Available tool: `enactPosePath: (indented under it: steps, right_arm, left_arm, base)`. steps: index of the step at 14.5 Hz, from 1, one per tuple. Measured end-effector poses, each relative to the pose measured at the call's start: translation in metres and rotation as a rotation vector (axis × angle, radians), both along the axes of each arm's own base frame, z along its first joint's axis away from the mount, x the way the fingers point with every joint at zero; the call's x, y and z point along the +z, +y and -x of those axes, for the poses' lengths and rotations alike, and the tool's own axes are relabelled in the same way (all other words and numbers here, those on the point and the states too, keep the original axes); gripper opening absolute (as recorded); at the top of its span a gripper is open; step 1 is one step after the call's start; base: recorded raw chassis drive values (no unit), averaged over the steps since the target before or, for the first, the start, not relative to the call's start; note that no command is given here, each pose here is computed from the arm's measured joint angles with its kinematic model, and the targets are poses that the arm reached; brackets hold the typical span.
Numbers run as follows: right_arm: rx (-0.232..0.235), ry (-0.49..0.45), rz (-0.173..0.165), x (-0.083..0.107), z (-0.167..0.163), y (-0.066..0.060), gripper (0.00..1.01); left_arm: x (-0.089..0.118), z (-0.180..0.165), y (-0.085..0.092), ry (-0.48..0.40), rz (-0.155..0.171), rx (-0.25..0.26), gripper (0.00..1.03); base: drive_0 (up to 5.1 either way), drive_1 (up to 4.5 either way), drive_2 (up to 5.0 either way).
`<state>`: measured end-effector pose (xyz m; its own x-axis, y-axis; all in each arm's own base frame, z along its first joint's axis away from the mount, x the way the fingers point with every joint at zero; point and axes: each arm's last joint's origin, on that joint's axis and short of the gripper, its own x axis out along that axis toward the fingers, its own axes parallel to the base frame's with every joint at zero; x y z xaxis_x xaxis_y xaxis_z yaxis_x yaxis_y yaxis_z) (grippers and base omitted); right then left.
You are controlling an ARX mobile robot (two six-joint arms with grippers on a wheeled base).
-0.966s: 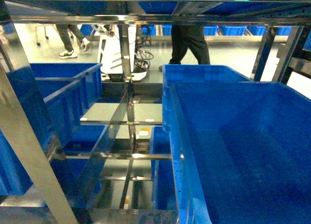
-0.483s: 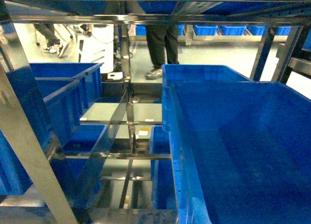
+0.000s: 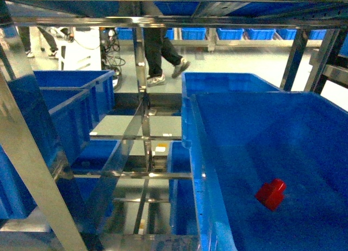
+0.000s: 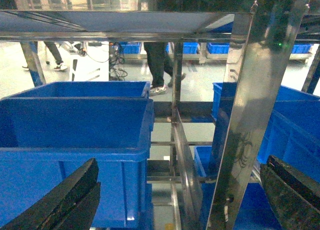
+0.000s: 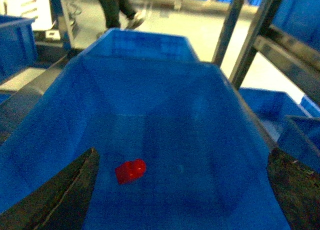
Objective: Pick red block from blue box to shelf
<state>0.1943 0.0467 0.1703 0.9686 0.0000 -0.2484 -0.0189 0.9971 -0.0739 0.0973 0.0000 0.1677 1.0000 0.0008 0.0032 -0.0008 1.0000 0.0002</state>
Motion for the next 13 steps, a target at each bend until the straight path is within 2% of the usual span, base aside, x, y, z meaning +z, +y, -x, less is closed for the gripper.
enactPosePath:
  steps: [1, 2, 3, 5, 6, 7, 9, 10, 11, 13]
  right_arm:
    - [-0.013, -0.097, -0.004, 0.003, 0.018, -0.002, 0.97]
    - [0.000, -0.225, -0.052, 0.007, 0.029, -0.009, 0.84]
    - [-0.016, -0.252, -0.060, 0.008, 0.034, -0.016, 0.72]
    - [-0.009, -0.228, -0.056, 0.001, 0.043, -0.024, 0.48]
    - [-0.010, -0.264, -0.063, -0.002, 0.047, -0.028, 0.35]
    - [-0.012, -0.230, -0.058, -0.008, 0.051, -0.031, 0.22]
    - [-0.013, -0.248, -0.060, -0.004, 0.057, -0.035, 0.01]
    - [0.008, -0.253, -0.066, -0.003, 0.061, -0.040, 0.02]
    - [-0.018, -0.258, -0.063, -0.002, 0.063, -0.047, 0.02]
    - [-0.014, -0.259, -0.064, -0.001, 0.068, -0.047, 0.02]
  left_arm:
    - [0.000, 0.000, 0.000, 0.000, 0.000, 0.000, 0.98]
    - [0.000, 0.000, 0.000, 0.000, 0.000, 0.000, 0.98]
    - [0.000, 0.000, 0.000, 0.000, 0.000, 0.000, 0.98]
    - [0.000, 0.000, 0.000, 0.000, 0.000, 0.000, 0.98]
    - [0.000, 0.000, 0.000, 0.000, 0.000, 0.000, 0.98]
    - [0.000, 0.000, 0.000, 0.000, 0.000, 0.000, 0.98]
    - [0.000, 0.000, 0.000, 0.000, 0.000, 0.000, 0.98]
    - [0.000, 0.000, 0.000, 0.000, 0.000, 0.000, 0.98]
    - [0.000, 0.000, 0.000, 0.000, 0.000, 0.000, 0.98]
    - [0.000, 0.000, 0.000, 0.000, 0.000, 0.000, 0.98]
  base:
    - [0.0, 0.00, 0.0]
    - [0.0, 0.00, 0.0]
    - [0.0, 0.00, 0.0]
    - [0.0, 0.00, 0.0]
    - [0.0, 0.00, 0.0]
    - [0.0, 0.00, 0.0]
    - [0.0, 0.00, 0.0]
    - [0.0, 0.00, 0.0]
    - [0.0, 0.00, 0.0]
    - [0.0, 0.00, 0.0]
